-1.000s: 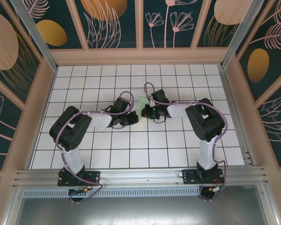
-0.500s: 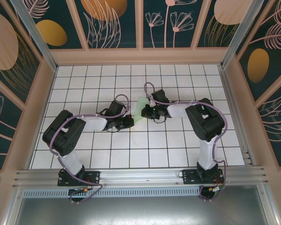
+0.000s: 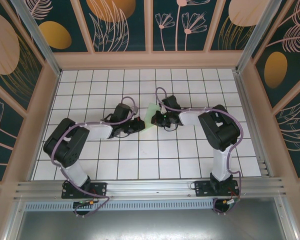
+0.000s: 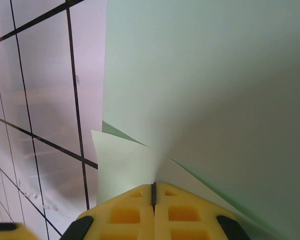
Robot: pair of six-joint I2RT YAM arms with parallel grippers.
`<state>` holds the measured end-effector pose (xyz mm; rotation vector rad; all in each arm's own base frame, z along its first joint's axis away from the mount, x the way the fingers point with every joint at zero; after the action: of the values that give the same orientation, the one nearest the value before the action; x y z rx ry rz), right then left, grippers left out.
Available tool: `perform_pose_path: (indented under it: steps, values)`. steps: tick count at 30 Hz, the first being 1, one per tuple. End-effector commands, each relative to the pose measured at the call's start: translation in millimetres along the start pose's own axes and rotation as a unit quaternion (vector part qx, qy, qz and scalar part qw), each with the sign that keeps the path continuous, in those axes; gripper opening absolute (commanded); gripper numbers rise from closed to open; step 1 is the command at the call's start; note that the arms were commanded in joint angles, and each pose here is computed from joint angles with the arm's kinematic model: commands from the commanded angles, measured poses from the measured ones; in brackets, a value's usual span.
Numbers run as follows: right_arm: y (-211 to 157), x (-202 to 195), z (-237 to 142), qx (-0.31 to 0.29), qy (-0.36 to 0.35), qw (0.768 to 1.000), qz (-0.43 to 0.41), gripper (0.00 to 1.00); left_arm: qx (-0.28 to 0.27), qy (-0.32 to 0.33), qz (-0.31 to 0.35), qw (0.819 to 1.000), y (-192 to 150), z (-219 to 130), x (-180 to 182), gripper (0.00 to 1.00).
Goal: Fold a paper plane with a square sheet of paper (pick it up from the middle)
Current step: Third fold the triangle at the center of the table.
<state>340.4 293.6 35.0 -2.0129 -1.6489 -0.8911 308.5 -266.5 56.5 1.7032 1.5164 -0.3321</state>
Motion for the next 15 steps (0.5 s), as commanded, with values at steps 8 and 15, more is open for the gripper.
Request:
perform_pose_path:
  steps: [8,15]
  values:
    - [5.0,21.3,-13.5,-0.014,0.012,1.000,-0.010,0.02,0.028,0.040,-0.020,0.999,-9.1,17.3,22.1,0.00]
    - [-7.6,27.7,-0.4,0.001,0.009,1.000,-0.020,0.02,0.029,0.068,-0.027,0.997,-12.4,17.2,33.1,0.00]
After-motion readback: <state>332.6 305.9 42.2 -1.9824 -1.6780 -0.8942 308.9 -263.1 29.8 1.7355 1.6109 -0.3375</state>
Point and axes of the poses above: each hand's point on the last joint's axis, 136 mm out from that joint toward the fingers, its own z axis out along the fingers, its own x axis along the line the jaws close on, y = z × x, the point moved 2 cm from there along -z, back along the fingers, and after that the axes turned 9 degrees about z, right-handed, at the moved point
